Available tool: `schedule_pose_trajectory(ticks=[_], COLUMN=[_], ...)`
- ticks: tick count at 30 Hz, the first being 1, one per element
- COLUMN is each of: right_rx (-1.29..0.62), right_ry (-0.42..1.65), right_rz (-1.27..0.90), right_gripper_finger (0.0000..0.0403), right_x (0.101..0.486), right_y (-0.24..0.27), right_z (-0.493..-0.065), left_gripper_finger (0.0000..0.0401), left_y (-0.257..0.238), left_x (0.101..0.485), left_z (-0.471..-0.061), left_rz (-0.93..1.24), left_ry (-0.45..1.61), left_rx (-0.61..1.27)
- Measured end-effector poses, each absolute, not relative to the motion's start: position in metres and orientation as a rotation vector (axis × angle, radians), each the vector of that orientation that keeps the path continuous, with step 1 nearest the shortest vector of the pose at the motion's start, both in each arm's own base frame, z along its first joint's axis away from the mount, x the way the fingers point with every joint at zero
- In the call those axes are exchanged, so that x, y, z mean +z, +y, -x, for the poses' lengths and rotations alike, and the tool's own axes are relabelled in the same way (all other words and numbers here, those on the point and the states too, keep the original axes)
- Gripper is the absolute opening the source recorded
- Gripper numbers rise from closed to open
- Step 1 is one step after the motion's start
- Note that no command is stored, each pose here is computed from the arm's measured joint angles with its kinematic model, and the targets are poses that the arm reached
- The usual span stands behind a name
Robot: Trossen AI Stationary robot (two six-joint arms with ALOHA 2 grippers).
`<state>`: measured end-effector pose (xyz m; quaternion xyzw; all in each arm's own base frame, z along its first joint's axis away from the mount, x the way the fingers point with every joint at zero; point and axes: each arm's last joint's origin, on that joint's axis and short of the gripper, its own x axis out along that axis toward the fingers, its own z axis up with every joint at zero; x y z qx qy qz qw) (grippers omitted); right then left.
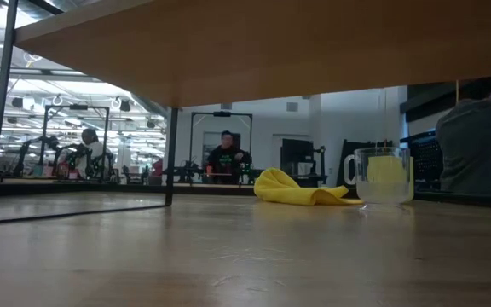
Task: Stack small to large cups/mugs on shelf
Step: Adjust the pink cup on the shelf, then adjust the purple mug on the shelf
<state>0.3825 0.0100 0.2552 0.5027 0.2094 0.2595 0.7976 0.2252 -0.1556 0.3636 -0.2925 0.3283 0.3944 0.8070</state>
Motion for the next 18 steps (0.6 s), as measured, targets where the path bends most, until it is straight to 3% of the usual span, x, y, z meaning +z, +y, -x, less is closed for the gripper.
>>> schedule_pose_trajectory(ticks=[8,18], right_rx=[0.601,0.671], right_ry=[0.456,0.46], right_rz=[-1.04,-0.965], right_gripper_finger=[0.0,0.0], right_x=[0.255,0.256], right_y=[0.013,0.009], right_z=[-0.382,-0.381], left_gripper_finger=[0.0,0.0], left_y=[-0.158,-0.195], left_x=[0.363,0.367], left_z=[-0.227,-0.237], left_rz=[0.663,0.717], left_ry=[0.725,0.674], left_rx=[0.818,0.546])
